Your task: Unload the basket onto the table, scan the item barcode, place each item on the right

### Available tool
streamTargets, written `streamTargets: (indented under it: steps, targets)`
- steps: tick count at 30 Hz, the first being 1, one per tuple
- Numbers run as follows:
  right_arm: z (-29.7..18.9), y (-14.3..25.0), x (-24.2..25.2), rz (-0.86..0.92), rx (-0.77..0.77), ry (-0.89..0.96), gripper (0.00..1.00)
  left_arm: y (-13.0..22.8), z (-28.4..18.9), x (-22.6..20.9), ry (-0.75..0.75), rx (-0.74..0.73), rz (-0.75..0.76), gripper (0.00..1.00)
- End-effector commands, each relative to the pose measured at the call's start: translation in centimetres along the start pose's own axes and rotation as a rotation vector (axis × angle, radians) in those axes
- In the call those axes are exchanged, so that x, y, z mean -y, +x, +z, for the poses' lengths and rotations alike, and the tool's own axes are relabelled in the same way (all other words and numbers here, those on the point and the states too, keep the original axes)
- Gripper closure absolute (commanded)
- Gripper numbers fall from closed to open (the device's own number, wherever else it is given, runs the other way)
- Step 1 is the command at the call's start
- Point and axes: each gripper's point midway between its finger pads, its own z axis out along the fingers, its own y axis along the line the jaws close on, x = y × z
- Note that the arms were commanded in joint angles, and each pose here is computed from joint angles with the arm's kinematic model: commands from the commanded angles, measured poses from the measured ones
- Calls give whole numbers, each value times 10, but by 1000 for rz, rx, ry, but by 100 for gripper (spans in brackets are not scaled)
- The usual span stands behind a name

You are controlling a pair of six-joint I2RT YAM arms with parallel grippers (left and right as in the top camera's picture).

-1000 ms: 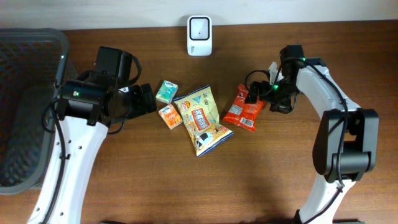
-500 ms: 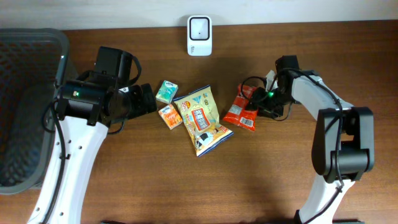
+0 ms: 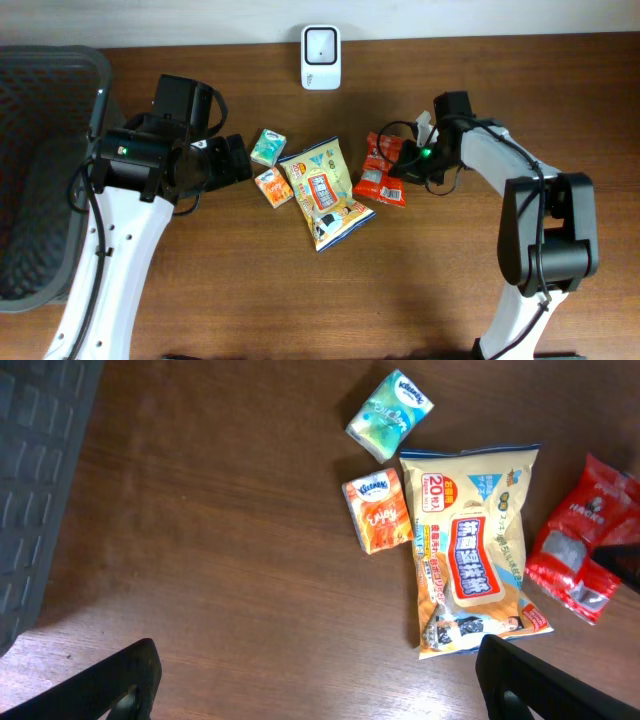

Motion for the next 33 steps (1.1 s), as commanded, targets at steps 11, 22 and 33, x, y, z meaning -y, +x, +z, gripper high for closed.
streamTargets:
  steps: [11,22,33]
  targets:
    - [-152,-64,56,31,246,782,96,0,1,0,-4,-1,-11,1]
    - [-176,-56,109,163,315,1179,96,0,1,0,-4,-1,-11,1]
    - [-114,-44,85,-13,212,1246,89,0,1,0,-4,-1,-11,1]
